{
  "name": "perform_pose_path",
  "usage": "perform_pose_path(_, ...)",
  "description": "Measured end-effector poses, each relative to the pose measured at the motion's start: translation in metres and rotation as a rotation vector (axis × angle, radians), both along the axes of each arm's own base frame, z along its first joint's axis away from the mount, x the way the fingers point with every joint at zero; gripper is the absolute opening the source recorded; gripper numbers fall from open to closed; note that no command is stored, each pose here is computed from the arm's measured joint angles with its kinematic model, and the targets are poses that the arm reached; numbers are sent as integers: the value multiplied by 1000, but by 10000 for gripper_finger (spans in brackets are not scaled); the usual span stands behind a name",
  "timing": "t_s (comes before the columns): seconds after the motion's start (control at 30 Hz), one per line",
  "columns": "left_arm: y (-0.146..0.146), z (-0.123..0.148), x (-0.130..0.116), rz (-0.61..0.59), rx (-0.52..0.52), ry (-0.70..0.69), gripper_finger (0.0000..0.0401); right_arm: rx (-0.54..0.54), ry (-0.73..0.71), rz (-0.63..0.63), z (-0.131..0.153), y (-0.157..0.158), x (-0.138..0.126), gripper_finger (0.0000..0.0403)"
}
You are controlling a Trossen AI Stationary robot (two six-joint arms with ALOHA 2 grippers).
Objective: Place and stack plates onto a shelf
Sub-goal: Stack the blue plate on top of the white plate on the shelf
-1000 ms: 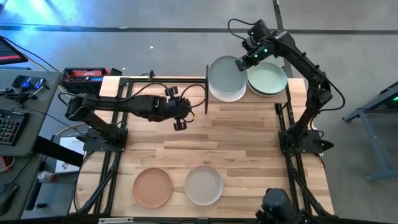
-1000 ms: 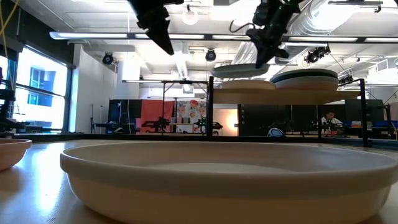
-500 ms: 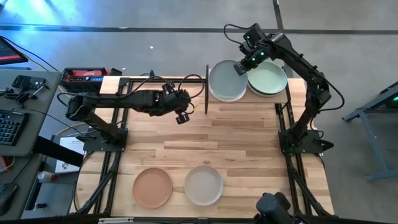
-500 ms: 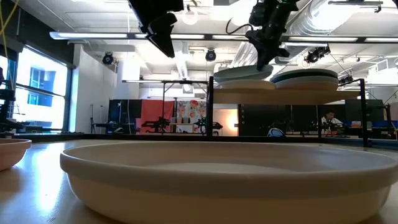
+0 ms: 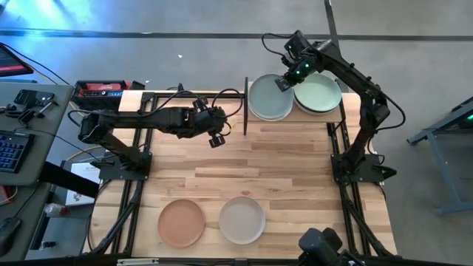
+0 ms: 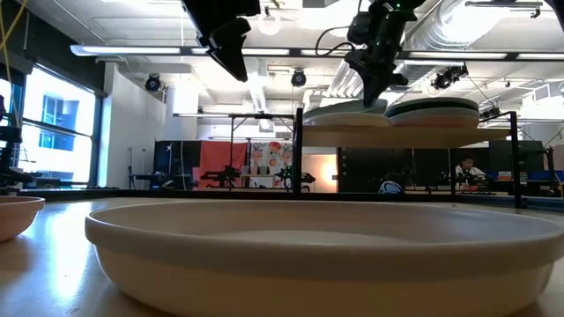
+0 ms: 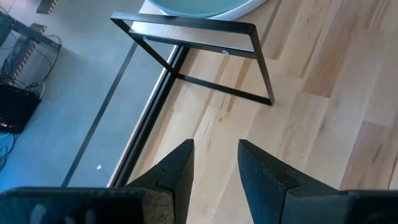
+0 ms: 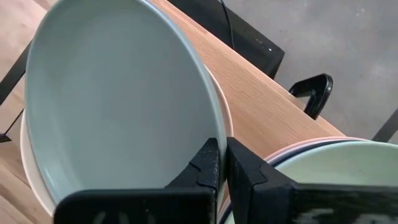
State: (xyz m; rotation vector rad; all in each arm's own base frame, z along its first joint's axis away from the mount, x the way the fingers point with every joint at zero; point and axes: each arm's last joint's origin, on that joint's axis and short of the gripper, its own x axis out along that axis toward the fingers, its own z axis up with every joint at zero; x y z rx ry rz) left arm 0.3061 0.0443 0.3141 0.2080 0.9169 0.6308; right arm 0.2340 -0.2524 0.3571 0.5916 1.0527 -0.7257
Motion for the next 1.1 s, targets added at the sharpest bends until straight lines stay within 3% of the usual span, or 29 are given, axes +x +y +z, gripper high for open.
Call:
perform_pose_path(0.8,0,0,0,0,1,1,115,-3,-5,-2,0,1,1,4)
perform_pose_path(1.1,0,0,0,0,1,1,115,20,-24,-48,0,1,2,82)
